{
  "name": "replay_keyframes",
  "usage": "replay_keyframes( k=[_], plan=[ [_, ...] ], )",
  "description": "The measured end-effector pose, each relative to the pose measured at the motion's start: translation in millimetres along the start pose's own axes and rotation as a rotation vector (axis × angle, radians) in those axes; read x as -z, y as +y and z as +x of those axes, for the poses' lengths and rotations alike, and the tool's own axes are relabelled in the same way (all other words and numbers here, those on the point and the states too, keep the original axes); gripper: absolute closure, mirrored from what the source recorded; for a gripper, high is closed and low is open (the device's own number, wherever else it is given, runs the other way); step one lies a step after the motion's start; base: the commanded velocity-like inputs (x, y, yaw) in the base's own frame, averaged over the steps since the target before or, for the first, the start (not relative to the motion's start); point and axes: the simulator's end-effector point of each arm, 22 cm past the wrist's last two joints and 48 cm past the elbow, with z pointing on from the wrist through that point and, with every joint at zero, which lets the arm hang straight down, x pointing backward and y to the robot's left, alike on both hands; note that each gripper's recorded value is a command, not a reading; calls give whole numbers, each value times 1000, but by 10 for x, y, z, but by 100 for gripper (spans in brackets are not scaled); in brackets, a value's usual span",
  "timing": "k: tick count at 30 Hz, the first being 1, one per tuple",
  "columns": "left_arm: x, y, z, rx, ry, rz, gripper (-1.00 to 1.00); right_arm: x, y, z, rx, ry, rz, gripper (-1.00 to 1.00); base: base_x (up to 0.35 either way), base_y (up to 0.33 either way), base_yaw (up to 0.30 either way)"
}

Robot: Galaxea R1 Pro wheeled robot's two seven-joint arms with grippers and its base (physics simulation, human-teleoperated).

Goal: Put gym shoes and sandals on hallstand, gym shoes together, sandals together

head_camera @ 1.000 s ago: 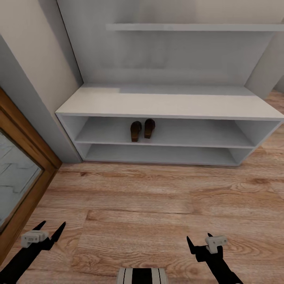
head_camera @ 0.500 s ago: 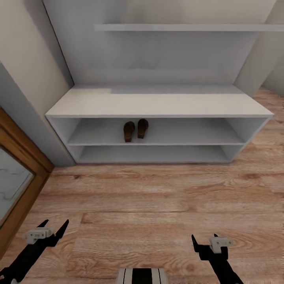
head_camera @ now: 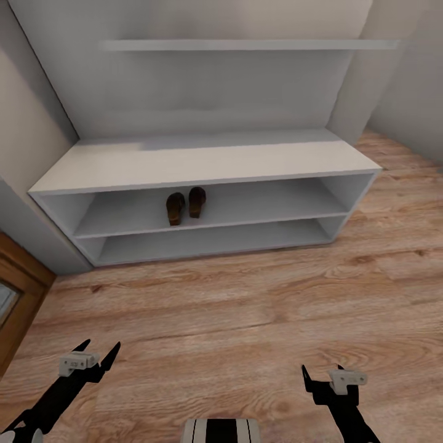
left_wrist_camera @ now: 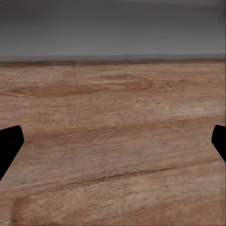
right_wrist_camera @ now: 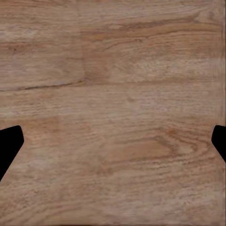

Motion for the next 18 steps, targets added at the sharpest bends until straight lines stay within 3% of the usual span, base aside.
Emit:
replay_keyframes(
  k=[18],
  plan=[
    [-7, -72, 208, 26, 39, 11, -100, 3, -60, -48, -12, -12, 22, -100, 0, 0, -280]
  ],
)
